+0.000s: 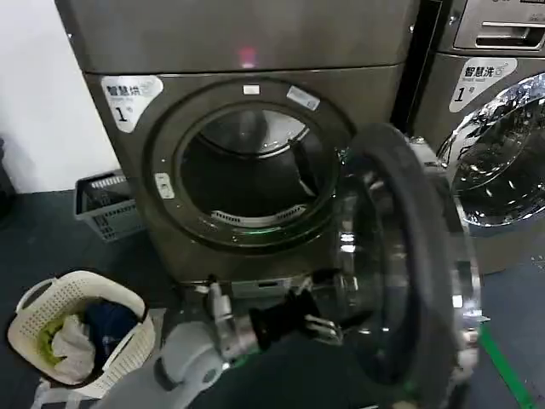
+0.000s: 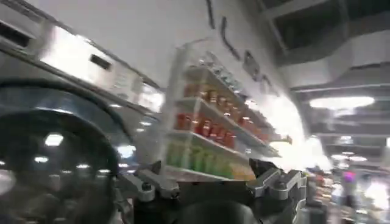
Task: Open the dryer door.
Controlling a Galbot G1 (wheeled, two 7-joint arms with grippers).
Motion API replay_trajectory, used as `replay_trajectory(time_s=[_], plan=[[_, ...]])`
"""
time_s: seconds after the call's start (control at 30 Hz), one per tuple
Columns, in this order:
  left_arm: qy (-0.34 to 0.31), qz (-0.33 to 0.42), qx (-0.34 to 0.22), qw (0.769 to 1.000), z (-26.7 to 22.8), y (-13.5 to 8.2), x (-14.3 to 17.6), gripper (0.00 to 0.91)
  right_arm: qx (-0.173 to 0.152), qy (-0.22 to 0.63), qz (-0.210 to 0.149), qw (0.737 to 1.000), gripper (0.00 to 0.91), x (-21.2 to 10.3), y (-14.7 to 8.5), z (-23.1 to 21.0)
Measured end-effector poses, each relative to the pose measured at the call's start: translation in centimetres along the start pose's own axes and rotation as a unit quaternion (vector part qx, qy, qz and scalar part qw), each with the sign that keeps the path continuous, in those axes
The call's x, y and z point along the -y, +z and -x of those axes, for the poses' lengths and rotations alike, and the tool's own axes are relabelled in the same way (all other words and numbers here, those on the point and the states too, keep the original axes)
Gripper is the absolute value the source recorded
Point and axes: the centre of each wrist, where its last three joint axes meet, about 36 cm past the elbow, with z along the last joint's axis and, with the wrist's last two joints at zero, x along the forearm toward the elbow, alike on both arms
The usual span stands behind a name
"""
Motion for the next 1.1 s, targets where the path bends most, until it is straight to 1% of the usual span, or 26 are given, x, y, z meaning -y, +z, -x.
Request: replay_trajectory(time_s=[0.13,0.27,0.37,0.43,0.57,0.7,0.77,0.83,0.9,1.1], plan=[[0.019,-0.002,-0.006,1.0,2.2,0.6,-0.2,0.907,-0.006,0.054,-0.022,0.998,0.907,2.4,-0.5,-0.3],[0.037,-0.001,-0.008,0.999,4.4,0.7,-0.4,0.907,-0.023,0.101,-0.035,0.994,0.907,4.5,-0.9,-0.4],[0.044,-0.001,-0.01,0.999,5.9,0.9,-0.8,0.907,-0.025,0.118,-0.052,0.991,0.907,5.9,-1.2,-0.5],[0.05,0.001,-0.014,0.999,7.0,1.2,-0.9,0.907,-0.036,0.122,-0.058,0.99,0.907,7.0,-1.7,-0.6],[0.066,0.001,-0.022,0.998,9.5,1.8,-0.8,0.907,-0.046,0.136,-0.051,0.988,0.907,8.4,-3.3,-0.9],[0.086,0.007,-0.024,0.996,11.7,2.5,-0.4,0.907,-0.039,0.143,-0.067,0.987,0.907,10.0,-5.3,-1.3],[0.096,0.006,-0.022,0.995,12.7,2.8,-0.2,0.907,-0.038,0.152,-0.067,0.985,0.907,10.8,-6.0,-1.4],[0.103,0.008,-0.021,0.994,13.9,3.3,0.0,0.907,-0.039,0.166,-0.058,0.984,0.907,11.5,-6.7,-1.5],[0.108,0.006,-0.023,0.994,15.0,4.0,0.3,0.907,-0.039,0.181,-0.056,0.981,0.907,12.2,-7.2,-1.8],[0.111,0.006,-0.027,0.993,17.7,4.7,0.5,0.907,-0.035,0.205,-0.059,0.976,0.907,13.5,-8.4,-2.5]])
